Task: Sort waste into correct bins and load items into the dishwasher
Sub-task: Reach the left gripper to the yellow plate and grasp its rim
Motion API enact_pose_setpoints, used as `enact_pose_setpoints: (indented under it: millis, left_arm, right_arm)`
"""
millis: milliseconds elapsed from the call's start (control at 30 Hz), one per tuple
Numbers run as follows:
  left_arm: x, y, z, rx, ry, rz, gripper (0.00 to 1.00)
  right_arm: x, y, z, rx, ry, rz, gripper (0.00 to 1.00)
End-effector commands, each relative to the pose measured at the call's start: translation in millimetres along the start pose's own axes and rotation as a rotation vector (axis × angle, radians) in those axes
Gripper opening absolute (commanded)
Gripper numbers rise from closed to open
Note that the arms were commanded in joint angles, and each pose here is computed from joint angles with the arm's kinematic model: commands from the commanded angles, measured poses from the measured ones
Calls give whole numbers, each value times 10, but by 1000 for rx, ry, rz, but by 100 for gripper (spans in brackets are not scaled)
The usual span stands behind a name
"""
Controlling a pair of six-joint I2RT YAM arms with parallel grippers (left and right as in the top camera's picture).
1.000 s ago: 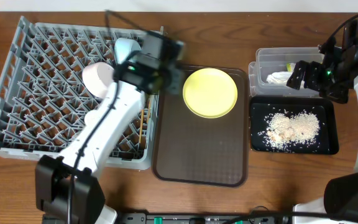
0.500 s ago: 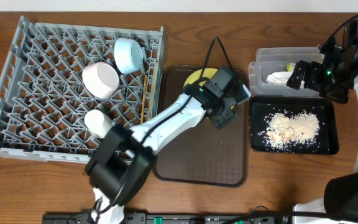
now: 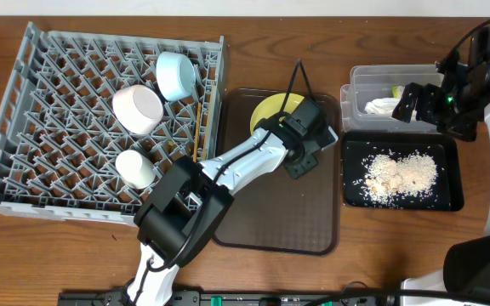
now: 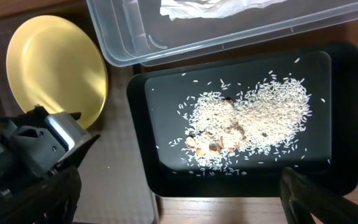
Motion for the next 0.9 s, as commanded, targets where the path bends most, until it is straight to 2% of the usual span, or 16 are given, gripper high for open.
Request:
enact_pose_setpoints:
  millis: [0, 100, 167, 200, 300, 567, 867]
  left_arm:
    - [-101, -35, -96, -26, 46, 15, 31]
    - [-127, -56, -96, -34, 66, 15, 21]
    - [-140, -64, -94, -38, 76, 16, 19]
    - [-144, -65, -94, -40, 79, 17, 13]
    - [-144, -65, -92, -39, 79, 17, 8]
    - [-71, -58, 65, -23, 39, 19, 8]
    - [182, -18, 965, 62, -179, 106, 8]
  right_arm:
    - [9, 12, 68, -3, -25, 19, 99]
    - [9, 12, 68, -3, -25, 19, 99]
    - [9, 12, 68, -3, -25, 19, 99]
    - [9, 12, 68, -3, -25, 19, 99]
    - [7, 12, 68, -4, -23, 19, 99]
    - [4, 11, 67, -4, -21, 18, 99]
    - [4, 11, 67, -5, -21, 19, 99]
Point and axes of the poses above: each gripper's point midway between its finger pads, its own z axis back along the fingers, its own y axis along the line the jaws close on, x = y × z, the point moved 10 cm from there along z, back along the fingers, and after that the axes turned 7 degrees about -z, right-handed, at the moved point
